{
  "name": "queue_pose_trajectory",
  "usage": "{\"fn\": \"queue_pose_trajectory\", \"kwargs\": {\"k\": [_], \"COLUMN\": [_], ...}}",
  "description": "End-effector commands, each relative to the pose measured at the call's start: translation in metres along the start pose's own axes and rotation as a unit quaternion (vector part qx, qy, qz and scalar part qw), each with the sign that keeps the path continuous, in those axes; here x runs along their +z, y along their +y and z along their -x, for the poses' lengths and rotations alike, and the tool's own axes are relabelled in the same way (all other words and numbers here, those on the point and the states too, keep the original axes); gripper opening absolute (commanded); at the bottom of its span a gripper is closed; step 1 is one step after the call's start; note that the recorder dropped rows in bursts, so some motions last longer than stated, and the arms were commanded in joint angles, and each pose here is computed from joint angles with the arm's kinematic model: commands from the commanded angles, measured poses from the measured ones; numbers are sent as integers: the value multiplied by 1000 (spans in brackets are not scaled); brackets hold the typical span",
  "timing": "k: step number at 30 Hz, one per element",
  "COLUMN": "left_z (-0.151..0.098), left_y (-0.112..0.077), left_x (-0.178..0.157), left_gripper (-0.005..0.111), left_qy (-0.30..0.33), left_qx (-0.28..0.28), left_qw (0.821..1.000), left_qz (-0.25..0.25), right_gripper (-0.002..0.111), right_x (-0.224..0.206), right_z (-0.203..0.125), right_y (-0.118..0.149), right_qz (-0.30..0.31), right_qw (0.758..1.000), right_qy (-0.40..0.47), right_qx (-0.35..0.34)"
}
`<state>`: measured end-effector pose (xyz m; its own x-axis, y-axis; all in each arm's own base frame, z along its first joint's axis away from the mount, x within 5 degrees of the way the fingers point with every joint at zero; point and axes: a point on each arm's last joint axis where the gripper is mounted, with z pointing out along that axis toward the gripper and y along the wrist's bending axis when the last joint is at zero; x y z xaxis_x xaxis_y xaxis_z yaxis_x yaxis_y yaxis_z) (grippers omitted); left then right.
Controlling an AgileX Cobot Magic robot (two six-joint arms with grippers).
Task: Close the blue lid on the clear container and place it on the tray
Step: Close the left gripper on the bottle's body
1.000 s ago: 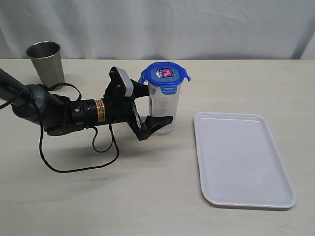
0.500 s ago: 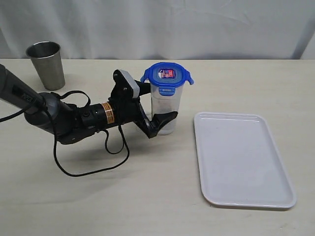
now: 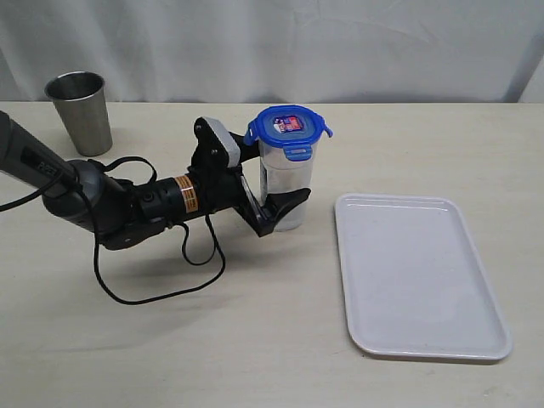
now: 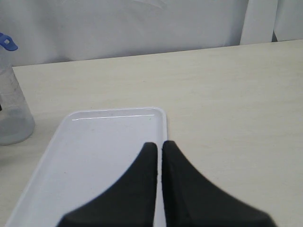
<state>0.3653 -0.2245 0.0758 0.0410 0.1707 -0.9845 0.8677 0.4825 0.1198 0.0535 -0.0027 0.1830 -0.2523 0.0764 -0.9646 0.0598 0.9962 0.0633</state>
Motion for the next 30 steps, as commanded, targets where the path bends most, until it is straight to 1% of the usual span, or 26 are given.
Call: {"fn": "queue_pose_trajectory", "kwargs": {"k": [1, 10, 13, 17, 19, 20, 22, 26, 30], "left_z": [5, 5, 4, 1, 0, 0, 0, 0, -1], "left_y": [-2, -2, -1, 0, 0, 0, 0, -1, -1], "left_x": [1, 1, 1, 1, 1, 1, 1, 1, 1], "left_gripper": [102, 102, 102, 102, 100, 97, 86, 58, 40], "left_qy": [-20, -22, -17, 0, 6, 7, 9, 9, 12], "left_qx": [7, 5, -14, -16, -16, -16, -15, -13, -20], "left_qw": [1000, 1000, 1000, 1000, 1000, 1000, 1000, 1000, 1000], "left_qz": [-11, -12, -9, -4, -2, -2, -3, -7, -4], "right_gripper": [5, 5, 5, 5, 5, 5, 5, 5, 5], "right_x": [0, 0, 0, 0, 0, 0, 0, 0, 0], "right_z": [-1, -1, -1, -1, -1, -1, -1, -1, -1], "right_y": [0, 0, 0, 0, 0, 0, 0, 0, 0], "right_qz": [0, 0, 0, 0, 0, 0, 0, 0, 0], "right_qw": [1000, 1000, 1000, 1000, 1000, 1000, 1000, 1000, 1000], "right_qy": [-1, -1, -1, -1, -1, -1, -1, -1, -1], "right_qx": [4, 4, 4, 4, 4, 4, 4, 4, 4]}}
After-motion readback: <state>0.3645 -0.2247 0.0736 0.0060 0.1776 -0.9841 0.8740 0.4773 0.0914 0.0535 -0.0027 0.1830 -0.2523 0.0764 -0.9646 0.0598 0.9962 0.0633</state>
